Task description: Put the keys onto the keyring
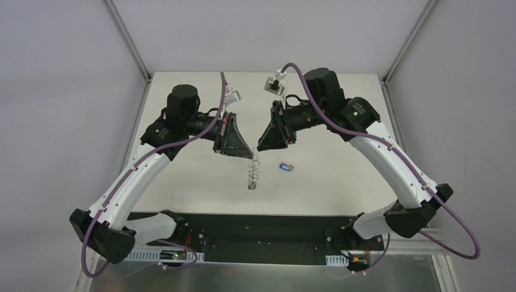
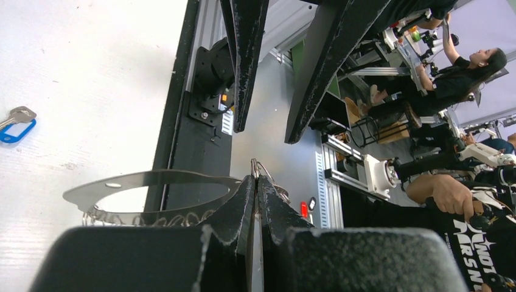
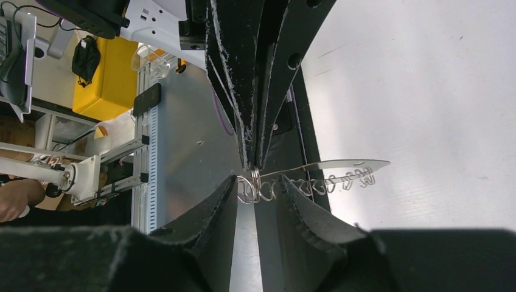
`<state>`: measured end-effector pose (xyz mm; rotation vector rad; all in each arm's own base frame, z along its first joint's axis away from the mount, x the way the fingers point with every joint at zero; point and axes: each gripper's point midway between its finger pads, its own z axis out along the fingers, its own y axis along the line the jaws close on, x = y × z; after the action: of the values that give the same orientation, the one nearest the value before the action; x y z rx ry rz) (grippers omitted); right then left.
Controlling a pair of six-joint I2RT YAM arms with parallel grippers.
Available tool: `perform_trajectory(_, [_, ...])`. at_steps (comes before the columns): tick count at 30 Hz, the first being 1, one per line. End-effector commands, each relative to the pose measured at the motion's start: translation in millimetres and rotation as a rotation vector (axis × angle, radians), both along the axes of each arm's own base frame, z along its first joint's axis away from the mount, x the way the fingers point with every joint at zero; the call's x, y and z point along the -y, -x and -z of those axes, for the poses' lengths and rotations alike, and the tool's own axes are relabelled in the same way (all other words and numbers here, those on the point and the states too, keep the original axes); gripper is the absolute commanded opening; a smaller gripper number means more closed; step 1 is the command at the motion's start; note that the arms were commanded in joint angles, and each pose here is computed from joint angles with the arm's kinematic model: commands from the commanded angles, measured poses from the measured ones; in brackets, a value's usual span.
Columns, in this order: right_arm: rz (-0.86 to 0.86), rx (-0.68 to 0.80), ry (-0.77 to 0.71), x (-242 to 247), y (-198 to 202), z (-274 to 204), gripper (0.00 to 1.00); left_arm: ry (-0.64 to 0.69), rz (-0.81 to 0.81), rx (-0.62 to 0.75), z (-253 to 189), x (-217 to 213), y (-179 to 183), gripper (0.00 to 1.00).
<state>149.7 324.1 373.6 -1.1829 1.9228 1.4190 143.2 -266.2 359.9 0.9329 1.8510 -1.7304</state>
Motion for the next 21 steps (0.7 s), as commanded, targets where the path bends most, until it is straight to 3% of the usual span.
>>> perform_trajectory(1, [-0.038,0.009,-0.062,-2,7,-14,0.32,0.050,0.054,0.088,-21,0,11,0.00])
perform_trajectory(21, [-0.068,-0.031,0.005,-5,20,6,0.27,0.061,0.050,0.117,-27,-2,14,0.00])
